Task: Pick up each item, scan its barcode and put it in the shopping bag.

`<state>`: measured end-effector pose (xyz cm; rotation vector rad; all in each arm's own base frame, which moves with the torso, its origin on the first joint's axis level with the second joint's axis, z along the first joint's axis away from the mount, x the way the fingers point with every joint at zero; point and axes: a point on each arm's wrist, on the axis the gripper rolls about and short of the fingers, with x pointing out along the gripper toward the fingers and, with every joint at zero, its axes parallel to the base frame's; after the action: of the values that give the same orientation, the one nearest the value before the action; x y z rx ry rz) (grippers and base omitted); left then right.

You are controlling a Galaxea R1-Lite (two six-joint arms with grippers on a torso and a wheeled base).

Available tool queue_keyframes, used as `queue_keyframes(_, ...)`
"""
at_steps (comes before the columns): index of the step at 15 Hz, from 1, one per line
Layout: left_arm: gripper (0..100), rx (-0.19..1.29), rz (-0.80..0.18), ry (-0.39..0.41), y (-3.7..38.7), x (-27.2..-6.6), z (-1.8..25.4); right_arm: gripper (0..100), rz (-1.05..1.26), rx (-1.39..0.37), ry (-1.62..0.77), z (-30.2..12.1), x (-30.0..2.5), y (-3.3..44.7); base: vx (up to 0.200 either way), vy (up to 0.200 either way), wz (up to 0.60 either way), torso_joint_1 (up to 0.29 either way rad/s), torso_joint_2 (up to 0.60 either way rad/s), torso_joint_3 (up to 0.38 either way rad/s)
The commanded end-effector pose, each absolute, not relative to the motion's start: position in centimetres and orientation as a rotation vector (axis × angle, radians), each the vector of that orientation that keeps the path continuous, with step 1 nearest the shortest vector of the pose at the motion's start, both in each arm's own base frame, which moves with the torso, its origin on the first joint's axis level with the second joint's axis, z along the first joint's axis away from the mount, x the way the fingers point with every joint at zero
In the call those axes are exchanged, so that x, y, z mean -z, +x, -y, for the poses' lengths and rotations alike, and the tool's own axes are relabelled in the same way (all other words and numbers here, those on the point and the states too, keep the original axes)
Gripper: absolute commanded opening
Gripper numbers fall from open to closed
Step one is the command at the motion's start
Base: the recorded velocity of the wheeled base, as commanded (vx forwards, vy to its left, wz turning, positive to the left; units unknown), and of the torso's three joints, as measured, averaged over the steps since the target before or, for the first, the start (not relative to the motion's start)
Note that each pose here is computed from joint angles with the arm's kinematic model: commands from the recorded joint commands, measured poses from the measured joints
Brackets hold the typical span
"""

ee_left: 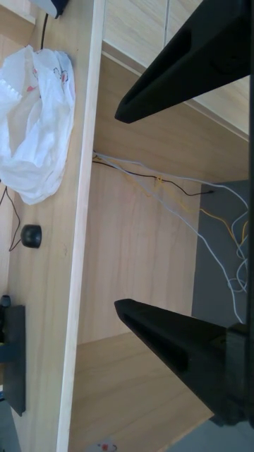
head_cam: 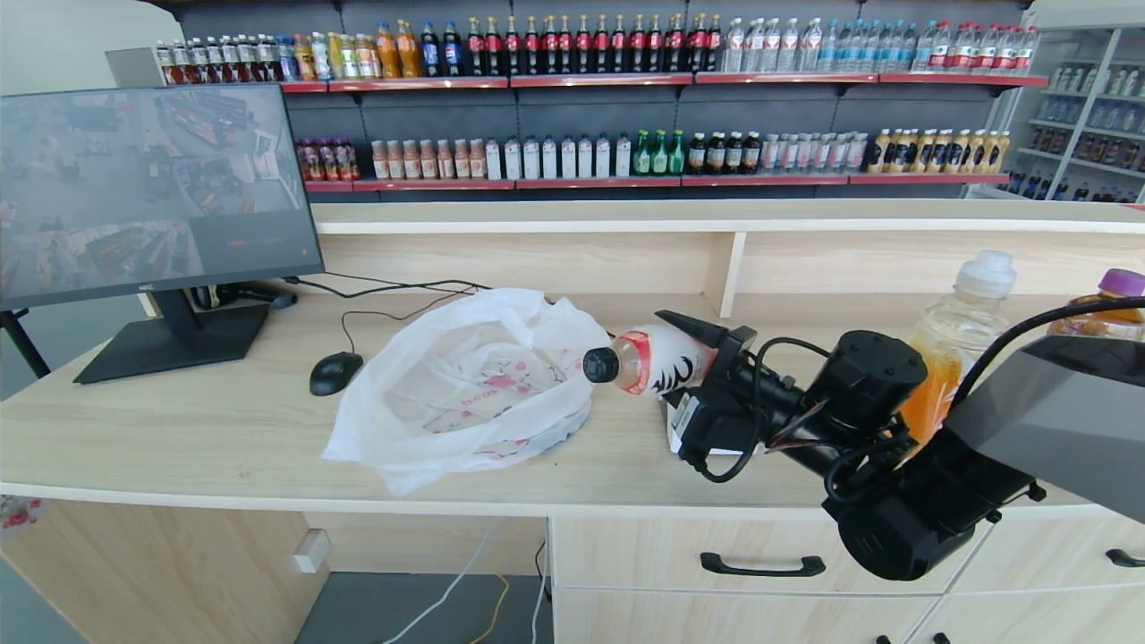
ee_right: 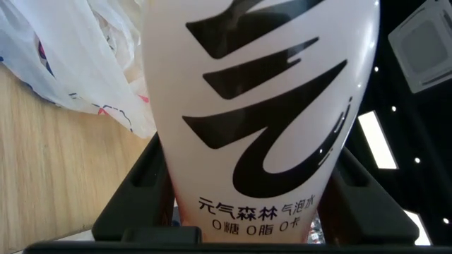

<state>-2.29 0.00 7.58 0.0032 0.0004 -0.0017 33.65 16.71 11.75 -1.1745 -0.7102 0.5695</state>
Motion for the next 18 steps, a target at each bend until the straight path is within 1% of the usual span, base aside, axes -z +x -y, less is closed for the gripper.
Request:
queue_keyframes(1, 100, 0.002, 0.000, 0.003, -2.3, -7.6, 0.0, 0, 0.712, -0.568, -1.176, -16.7, -11.7, 33.7, 0.000, 0.000, 0.00, 0.000, 0.00, 0.000)
queue_keyframes(13, 100, 0.002, -0.002, 0.003, -2.3, -7.5, 0.0, 0, 0.712, -0.570, -1.173, -16.7, -11.7, 33.7, 0.000, 0.000, 0.00, 0.000, 0.00, 0.000)
queue_keyframes(15, 100, 0.002, -0.002, 0.003, -2.3, -7.5, 0.0, 0, 0.724, -0.559, -1.161, -16.7, -12.3, 33.7, 0.000, 0.000, 0.00, 0.000, 0.00, 0.000)
queue_keyframes(18, 100, 0.002, 0.000, 0.003, -2.3, -7.6, 0.0, 0, 0.775, -0.522, -1.112, -16.5, -14.9, 33.2, 0.000, 0.000, 0.00, 0.000, 0.00, 0.000)
